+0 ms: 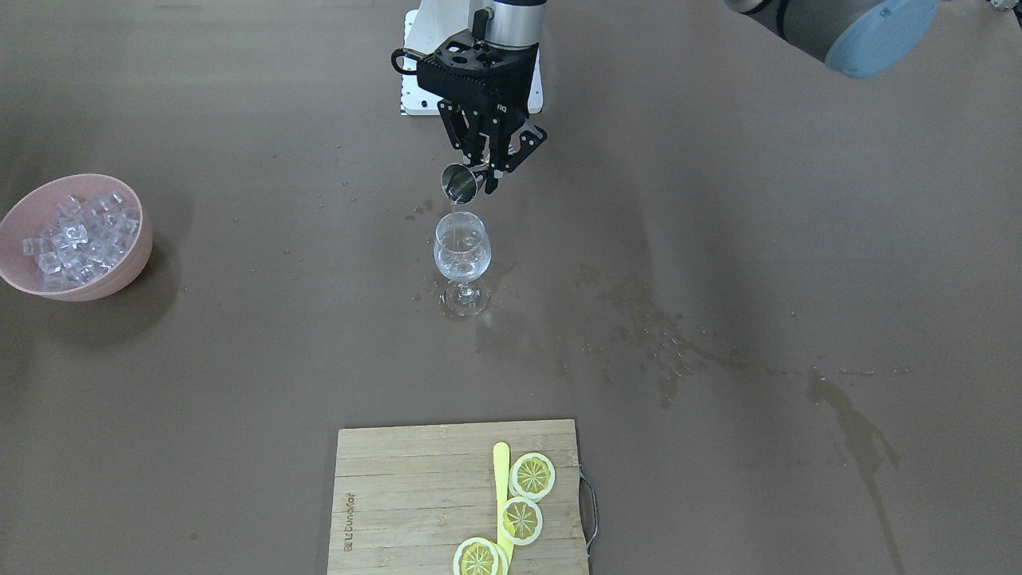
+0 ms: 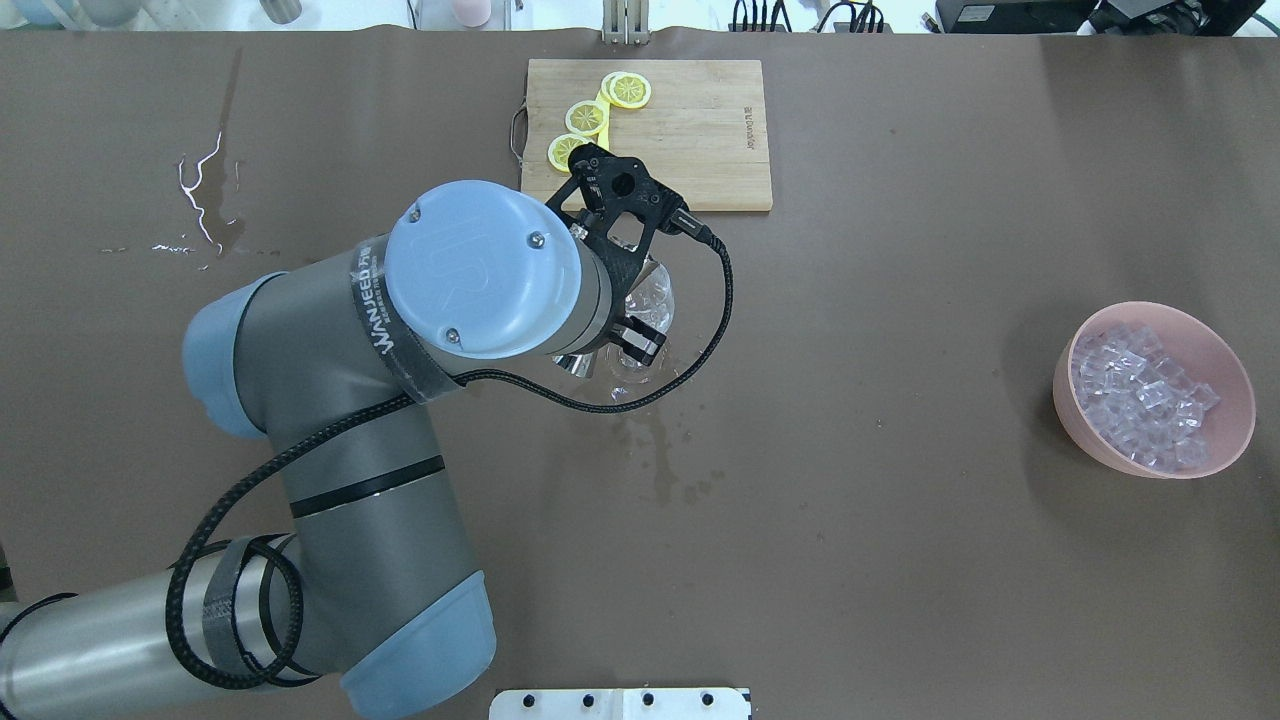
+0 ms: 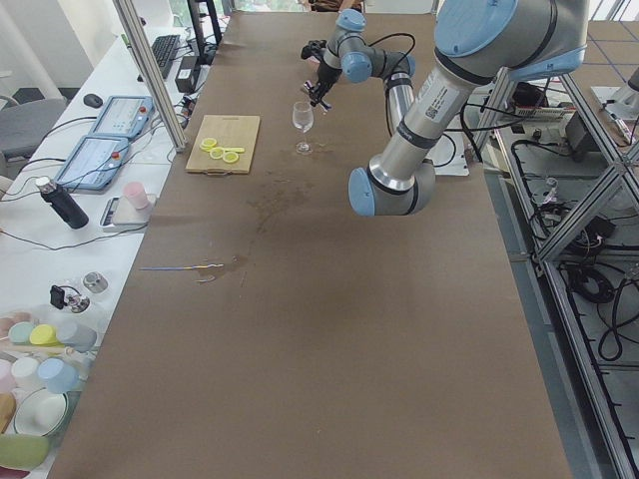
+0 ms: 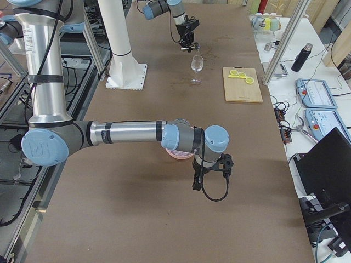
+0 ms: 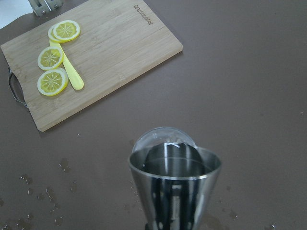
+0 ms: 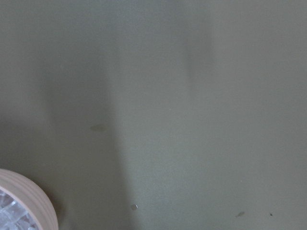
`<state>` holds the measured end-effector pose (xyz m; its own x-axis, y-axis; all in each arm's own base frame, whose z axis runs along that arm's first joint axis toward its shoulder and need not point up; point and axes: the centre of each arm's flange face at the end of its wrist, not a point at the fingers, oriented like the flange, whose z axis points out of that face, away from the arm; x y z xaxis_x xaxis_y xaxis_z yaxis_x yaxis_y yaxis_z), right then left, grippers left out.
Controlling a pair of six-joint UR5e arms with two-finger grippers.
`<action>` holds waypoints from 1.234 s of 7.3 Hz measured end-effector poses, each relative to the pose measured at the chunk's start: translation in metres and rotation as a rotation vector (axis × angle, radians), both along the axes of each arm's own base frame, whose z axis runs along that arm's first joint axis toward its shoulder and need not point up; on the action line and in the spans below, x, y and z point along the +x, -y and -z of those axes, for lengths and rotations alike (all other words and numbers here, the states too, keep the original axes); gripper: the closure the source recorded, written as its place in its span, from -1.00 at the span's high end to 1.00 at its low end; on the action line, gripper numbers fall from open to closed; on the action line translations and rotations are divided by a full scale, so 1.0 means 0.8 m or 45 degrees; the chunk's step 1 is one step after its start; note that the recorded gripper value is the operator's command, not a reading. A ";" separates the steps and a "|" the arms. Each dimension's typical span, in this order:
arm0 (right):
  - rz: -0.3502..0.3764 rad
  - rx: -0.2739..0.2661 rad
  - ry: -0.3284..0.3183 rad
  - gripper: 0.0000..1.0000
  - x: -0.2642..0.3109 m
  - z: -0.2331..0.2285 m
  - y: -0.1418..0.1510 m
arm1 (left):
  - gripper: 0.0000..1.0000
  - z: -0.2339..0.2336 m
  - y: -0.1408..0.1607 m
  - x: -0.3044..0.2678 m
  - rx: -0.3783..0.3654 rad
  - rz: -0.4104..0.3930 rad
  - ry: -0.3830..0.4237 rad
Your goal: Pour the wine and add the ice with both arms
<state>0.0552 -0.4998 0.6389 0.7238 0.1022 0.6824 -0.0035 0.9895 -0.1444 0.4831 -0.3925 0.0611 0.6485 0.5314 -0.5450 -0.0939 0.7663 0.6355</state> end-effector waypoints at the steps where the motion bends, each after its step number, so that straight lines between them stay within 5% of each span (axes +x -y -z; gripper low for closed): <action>1: 0.000 0.000 0.001 1.00 0.000 0.000 0.000 | -1.00 0.000 -0.001 0.000 -0.008 -0.009 0.005; 9: 0.000 -0.003 0.004 1.00 0.000 -0.002 -0.002 | -1.00 0.030 0.015 -0.025 -0.086 -0.110 0.152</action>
<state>0.0550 -0.4981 0.6402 0.7216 0.1039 0.6844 -0.0030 0.9891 -0.1470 0.4628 -0.4042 0.0371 0.6644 0.5527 -0.5031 -0.2332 0.7928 0.5631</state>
